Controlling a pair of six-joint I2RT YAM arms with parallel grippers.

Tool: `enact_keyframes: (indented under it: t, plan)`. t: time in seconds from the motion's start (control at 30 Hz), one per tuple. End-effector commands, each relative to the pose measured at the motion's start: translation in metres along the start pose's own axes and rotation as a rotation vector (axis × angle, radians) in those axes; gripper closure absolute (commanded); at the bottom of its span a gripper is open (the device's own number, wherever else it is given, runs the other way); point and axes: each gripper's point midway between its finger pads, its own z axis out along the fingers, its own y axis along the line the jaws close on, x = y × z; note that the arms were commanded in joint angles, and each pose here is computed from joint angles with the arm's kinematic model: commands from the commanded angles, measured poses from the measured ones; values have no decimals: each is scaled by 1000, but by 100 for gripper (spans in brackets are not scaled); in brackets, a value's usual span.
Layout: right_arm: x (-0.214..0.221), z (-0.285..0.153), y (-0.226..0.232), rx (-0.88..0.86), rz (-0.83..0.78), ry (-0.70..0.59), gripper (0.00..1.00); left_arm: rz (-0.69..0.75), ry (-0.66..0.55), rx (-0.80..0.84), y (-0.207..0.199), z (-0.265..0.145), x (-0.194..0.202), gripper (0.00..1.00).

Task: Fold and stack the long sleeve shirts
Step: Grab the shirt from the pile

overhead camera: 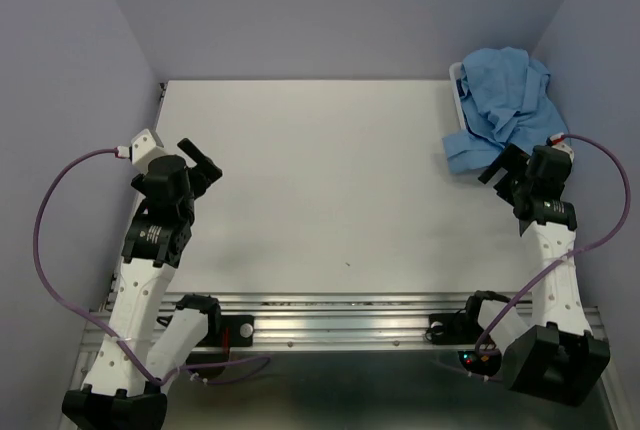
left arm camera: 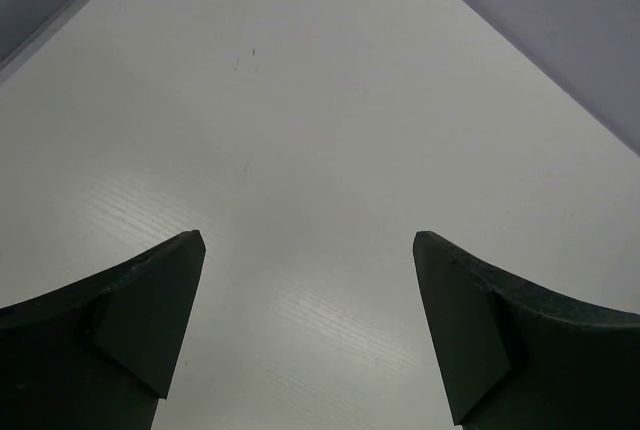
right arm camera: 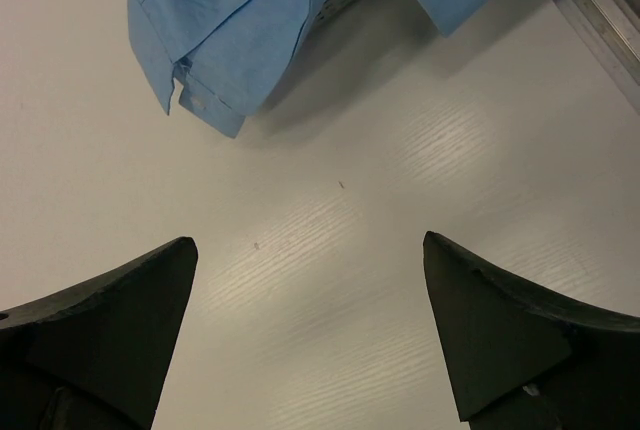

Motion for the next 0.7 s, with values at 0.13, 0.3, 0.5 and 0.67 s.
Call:
enact_keyframes:
  t: [0.13,0.3,0.5,0.67]
  plan:
    - [-27,2,9,-18,21,-72,0,3,-21,1,-1,3,-3,1]
    - [-54,8,21,-34,8,-108,0,-14,-17,-2,-3,5,-2,1]
    - [-102,46,35,14,-43,-108,0,-26,-8,28,-10,11,2,1]
    - [-169,88,42,122,-99,-174,0,-13,-4,21,-10,12,1,1]
